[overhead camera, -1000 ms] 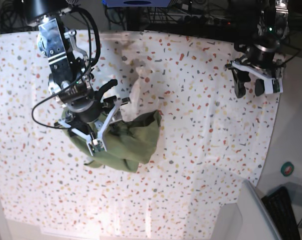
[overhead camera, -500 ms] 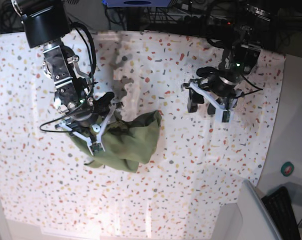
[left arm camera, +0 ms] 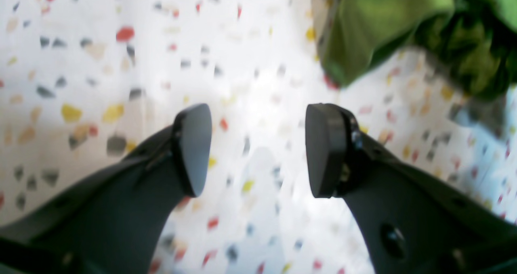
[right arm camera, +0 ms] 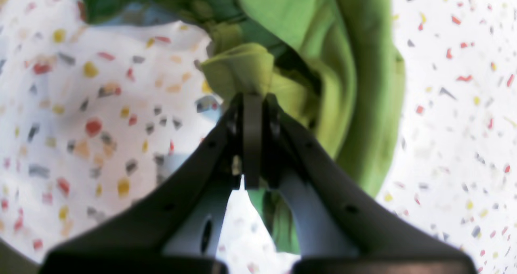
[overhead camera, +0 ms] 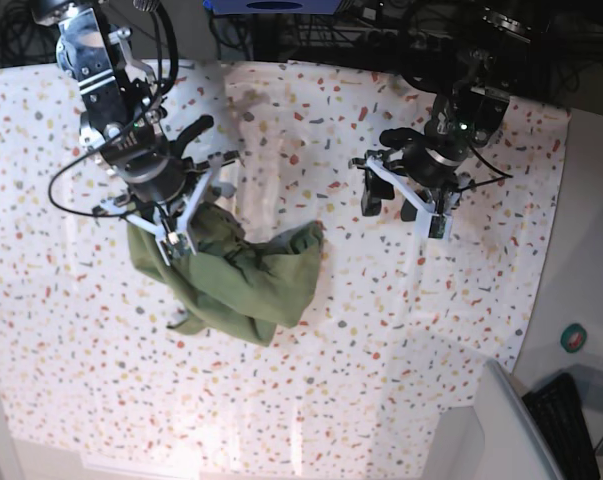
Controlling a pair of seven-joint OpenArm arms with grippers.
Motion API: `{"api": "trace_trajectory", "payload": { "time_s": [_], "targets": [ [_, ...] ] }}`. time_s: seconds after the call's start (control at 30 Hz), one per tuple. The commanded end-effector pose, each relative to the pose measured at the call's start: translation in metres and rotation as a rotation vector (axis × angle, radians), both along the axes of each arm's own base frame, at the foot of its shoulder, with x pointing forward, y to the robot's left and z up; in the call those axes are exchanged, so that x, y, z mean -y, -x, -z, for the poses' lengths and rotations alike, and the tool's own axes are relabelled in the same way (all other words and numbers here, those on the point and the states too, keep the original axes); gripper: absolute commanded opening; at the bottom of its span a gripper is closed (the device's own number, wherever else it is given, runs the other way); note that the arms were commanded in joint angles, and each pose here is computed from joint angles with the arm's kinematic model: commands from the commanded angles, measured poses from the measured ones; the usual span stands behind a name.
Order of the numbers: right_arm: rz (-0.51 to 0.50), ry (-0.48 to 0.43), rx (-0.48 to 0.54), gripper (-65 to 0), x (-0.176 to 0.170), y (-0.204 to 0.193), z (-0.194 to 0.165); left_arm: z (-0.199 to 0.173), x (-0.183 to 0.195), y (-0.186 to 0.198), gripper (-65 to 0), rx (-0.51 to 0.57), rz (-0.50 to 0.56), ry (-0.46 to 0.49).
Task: Layout the t-shirt on the table in an organized manner, then fold the t-shirt properly
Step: 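Grasp the green t-shirt with both grippers and lift it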
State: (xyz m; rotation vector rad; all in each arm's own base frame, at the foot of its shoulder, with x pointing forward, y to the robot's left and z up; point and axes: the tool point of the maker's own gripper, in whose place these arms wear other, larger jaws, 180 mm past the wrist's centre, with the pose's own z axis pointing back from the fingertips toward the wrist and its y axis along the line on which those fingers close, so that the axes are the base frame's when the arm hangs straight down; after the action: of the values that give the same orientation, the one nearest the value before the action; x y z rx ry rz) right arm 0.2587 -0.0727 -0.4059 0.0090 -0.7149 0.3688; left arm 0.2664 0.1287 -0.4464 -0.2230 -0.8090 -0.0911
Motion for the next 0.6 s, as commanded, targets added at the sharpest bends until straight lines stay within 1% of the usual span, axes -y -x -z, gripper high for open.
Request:
{"api": "trace_trajectory", "payload": {
  "time_s": [0.0, 0.07, 0.13, 0.23, 0.3, 0.43, 0.47, 0.5, 0.57],
  "targets": [
    [-0.001, -0.005, 0.019, -65.0, 0.001, 0.003, -0.006, -0.009, 0.0, -0.007, -29.9, 0.038, 0.005, 0.003],
    [-0.018, 0.017, -0.009, -65.0, 0.009, 0.018, 0.0, -0.008, 0.001, -0.006, -29.9, 0.034, 0.006, 0.005],
    [-0.086, 0.042, -0.044, -65.0, 0.011, 0.034, 0.008, -0.008, 0.002, -0.006, -29.9, 0.034, 0.007, 0.006],
    [-0.179, 0.049, -0.09, -65.0, 0.006, 0.052, 0.016, -0.01, 0.003, -0.008, -29.9, 0.04, 0.004, 0.014],
    [-0.185, 0.05, -0.098, -65.0, 0.008, 0.054, 0.018, -0.013, 0.005, -0.012, -29.9, 0.051, 0.001, 0.022],
    [-0.184, 0.05, -0.097, -65.0, 0.008, 0.053, 0.018, -0.019, 0.021, -0.019, -28.0, 0.07, -0.022, 0.073],
    [-0.184, 0.049, -0.094, -65.0, 0.008, 0.051, 0.018, -0.02, 0.025, -0.022, -25.3, 0.075, -0.021, 0.081],
    [-0.184, 0.049, -0.094, -65.0, 0.008, 0.051, 0.018, -0.021, 0.029, -0.024, -20.6, 0.078, -0.017, 0.089],
    [-0.186, 0.051, -0.093, -65.0, 0.008, 0.051, 0.018, -0.023, 0.038, -0.03, -8.6, 0.084, -0.022, 0.111]
  ]
}}
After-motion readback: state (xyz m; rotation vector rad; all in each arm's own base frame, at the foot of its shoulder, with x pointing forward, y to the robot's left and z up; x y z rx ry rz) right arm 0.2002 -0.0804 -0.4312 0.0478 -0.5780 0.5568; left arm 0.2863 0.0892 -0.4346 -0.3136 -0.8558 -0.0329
